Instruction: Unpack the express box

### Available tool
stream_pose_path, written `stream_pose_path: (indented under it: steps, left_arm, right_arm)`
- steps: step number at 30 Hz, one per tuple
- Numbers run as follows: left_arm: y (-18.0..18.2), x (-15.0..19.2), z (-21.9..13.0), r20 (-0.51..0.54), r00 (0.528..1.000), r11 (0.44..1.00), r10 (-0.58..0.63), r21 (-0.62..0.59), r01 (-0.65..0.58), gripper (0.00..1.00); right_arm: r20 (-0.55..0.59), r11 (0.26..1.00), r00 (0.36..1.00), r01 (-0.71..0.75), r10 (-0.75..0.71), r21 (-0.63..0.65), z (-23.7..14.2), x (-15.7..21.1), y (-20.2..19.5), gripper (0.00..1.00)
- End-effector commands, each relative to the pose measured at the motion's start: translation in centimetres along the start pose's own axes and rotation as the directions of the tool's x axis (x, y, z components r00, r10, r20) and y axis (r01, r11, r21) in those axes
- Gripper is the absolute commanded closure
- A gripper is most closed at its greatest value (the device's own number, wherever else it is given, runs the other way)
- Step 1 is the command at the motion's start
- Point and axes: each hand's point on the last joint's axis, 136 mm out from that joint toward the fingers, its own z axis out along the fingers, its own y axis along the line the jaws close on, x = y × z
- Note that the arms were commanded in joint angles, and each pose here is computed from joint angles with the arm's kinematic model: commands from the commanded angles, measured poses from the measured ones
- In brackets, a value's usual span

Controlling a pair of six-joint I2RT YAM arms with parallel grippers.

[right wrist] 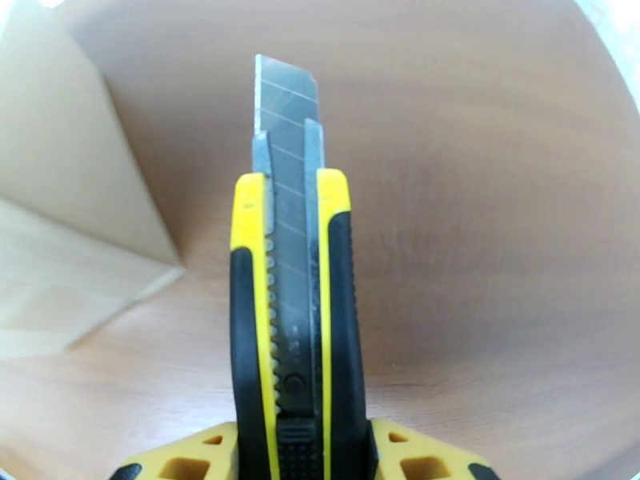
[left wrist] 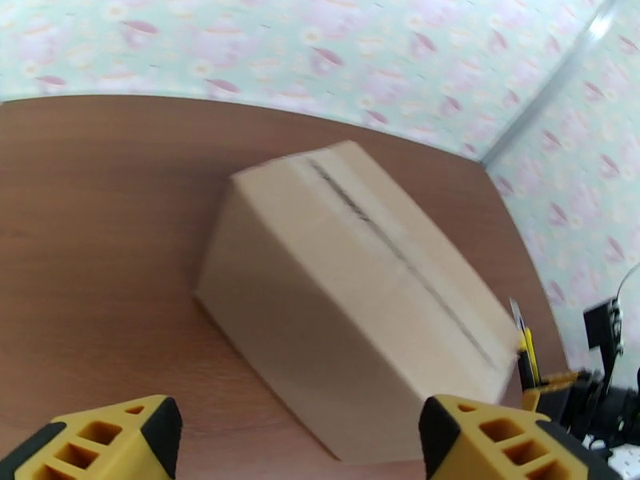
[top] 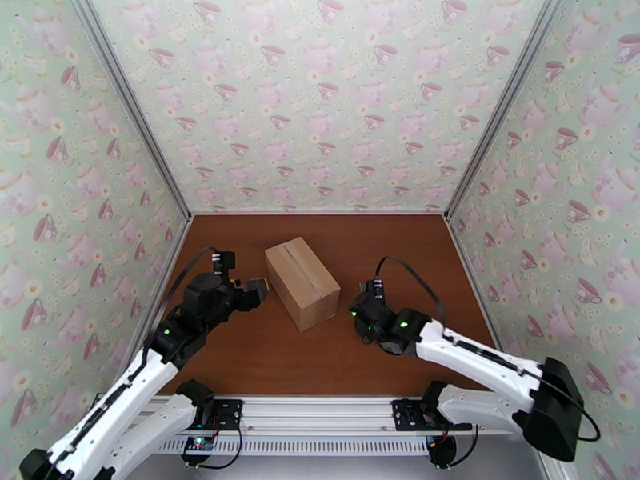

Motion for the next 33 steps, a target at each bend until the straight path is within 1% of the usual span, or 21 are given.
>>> stream_pose_path:
  steps: [1, 6, 7, 11, 17, 18, 25, 33]
  left_arm:
    - [-3.1, -0.6, -0.2, -0.064, 0.998, 0.992, -0.009, 0.127, 0.017, 0.18]
    - [-6.8, -1.7, 0.4, -0.154, 0.987, 0.965, -0.037, 0.252, 0.075, 0.23]
    - [-8.0, -2.8, 0.3, -0.151, 0.988, 0.954, -0.040, 0.289, 0.083, 0.24]
    - [-10.8, -3.9, 1.4, -0.179, 0.982, 0.918, -0.062, 0.377, 0.126, 0.25]
    - [-13.9, -4.4, 3.7, -0.230, 0.971, 0.883, -0.056, 0.442, 0.156, 0.26]
    - [-14.3, -4.4, 4.1, -0.235, 0.971, 0.879, -0.053, 0.450, 0.157, 0.27]
    - [-15.5, -4.1, 6.3, -0.254, 0.965, 0.858, -0.072, 0.477, 0.190, 0.29]
    - [-15.7, -4.6, 7.1, -0.235, 0.969, 0.858, -0.079, 0.478, 0.186, 0.29]
  right_arm:
    - [0.048, 0.997, 0.995, 0.082, -0.082, 0.006, -2.7, -2.3, -0.5, 0.65]
    - [0.096, 0.983, 0.983, 0.162, -0.154, -0.083, -5.2, -5.2, 1.9, 0.65]
    - [0.109, 0.978, 0.980, 0.179, -0.167, -0.110, -5.7, -5.8, 2.7, 0.65]
    - [0.149, 0.954, 0.966, 0.235, -0.210, -0.183, -6.6, -7.6, 5.2, 0.65]
    - [0.197, 0.922, 0.949, 0.293, -0.247, -0.253, -7.0, -10.0, 8.5, 0.65]
    - [0.206, 0.917, 0.947, 0.298, -0.248, -0.266, -7.1, -10.4, 9.1, 0.65]
    - [0.259, 0.887, 0.935, 0.320, -0.240, -0.332, -7.4, -12.8, 12.4, 0.65]
    - [0.265, 0.864, 0.930, 0.342, -0.254, -0.369, -7.5, -13.6, 14.1, 0.66]
